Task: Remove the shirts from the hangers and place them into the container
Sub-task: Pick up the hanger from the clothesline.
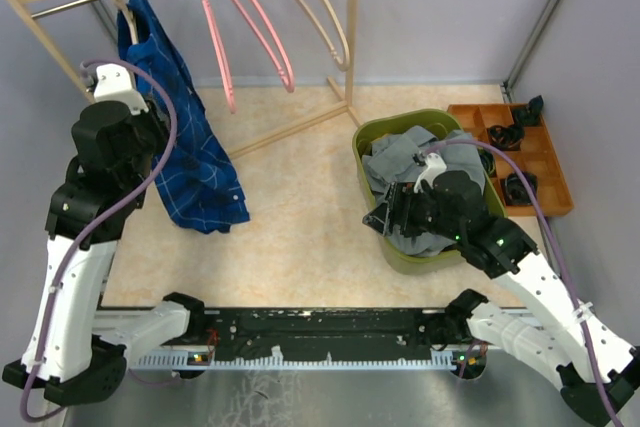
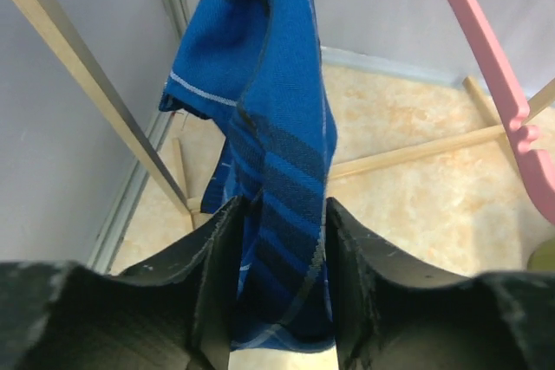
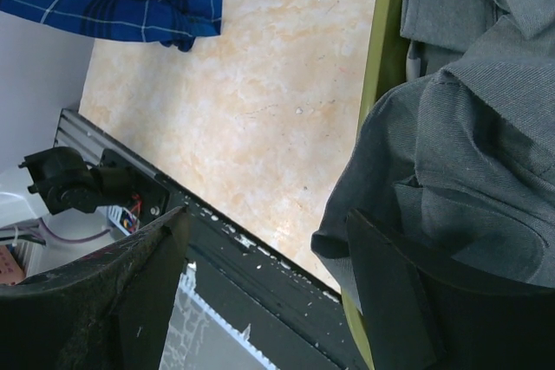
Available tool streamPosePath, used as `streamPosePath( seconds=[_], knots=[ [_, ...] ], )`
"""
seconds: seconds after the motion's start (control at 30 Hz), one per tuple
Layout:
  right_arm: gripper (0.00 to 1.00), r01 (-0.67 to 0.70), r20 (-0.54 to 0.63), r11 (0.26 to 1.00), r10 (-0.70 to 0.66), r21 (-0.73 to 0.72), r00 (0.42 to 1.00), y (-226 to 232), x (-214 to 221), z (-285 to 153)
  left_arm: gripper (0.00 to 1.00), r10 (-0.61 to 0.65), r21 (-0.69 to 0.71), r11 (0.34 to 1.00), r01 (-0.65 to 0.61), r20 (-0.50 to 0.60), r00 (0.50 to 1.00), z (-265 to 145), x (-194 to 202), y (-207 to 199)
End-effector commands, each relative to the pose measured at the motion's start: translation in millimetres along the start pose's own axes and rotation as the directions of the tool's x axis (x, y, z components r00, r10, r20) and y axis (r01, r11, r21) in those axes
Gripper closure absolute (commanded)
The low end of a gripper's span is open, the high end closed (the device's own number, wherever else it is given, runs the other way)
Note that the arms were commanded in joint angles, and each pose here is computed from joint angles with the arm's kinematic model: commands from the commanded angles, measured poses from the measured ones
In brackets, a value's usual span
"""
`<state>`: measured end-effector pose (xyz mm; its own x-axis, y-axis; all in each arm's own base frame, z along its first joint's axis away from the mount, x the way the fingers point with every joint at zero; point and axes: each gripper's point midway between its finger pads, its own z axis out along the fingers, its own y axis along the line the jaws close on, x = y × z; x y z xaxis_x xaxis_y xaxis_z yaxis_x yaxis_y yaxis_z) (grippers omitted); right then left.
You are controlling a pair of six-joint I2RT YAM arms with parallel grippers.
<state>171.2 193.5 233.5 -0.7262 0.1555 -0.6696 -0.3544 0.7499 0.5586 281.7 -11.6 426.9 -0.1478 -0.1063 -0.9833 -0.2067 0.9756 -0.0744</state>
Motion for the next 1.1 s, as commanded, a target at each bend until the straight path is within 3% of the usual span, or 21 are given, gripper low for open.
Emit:
streamPosePath(
  seconds=[0.0, 0.1, 0.13, 0.3, 0.47, 0.53, 1.07],
  knots=[
    [0.26, 0.001, 0.004, 1.0, -0.001, -0.01, 1.0, 3, -1, 0, 0.62, 0.026, -0.026, 0.999, -0.03, -0.12, 0.992, -11, 16, 9],
    [0.27, -0.002, -0.004, 1.0, 0.001, -0.002, 1.0, 0, 2, 2, 0.98, 0.022, -0.023, 0.999, -0.025, -0.102, 0.995, -13, 8, 9],
    [0.27, -0.004, -0.007, 1.0, 0.004, -0.002, 1.0, 0, 3, 2, 1.0, 0.019, -0.012, 1.0, -0.021, -0.096, 0.995, -13, 6, 7],
    [0.26, -0.006, -0.02, 1.0, 0.006, 0.006, 1.0, -2, 6, 3, 1.0, 0.026, 0.08, 0.996, -0.027, 0.019, 0.999, -11, -24, -9],
    [0.26, -0.008, -0.025, 1.0, 0.008, 0.008, 1.0, -2, 7, 2, 1.0, 0.011, 0.054, 0.998, -0.029, 0.307, 0.952, -11, -71, -3],
    [0.26, -0.008, -0.025, 1.0, 0.008, 0.008, 1.0, -2, 7, 2, 1.0, 0.024, 0.013, 0.999, -0.032, 0.375, 0.927, -9, -76, 3],
    [0.26, -0.019, -0.029, 1.0, 0.019, 0.009, 0.999, -2, 7, 4, 1.0, -0.046, 0.035, 0.999, 0.032, 0.534, 0.844, -35, -98, 14]
  ],
)
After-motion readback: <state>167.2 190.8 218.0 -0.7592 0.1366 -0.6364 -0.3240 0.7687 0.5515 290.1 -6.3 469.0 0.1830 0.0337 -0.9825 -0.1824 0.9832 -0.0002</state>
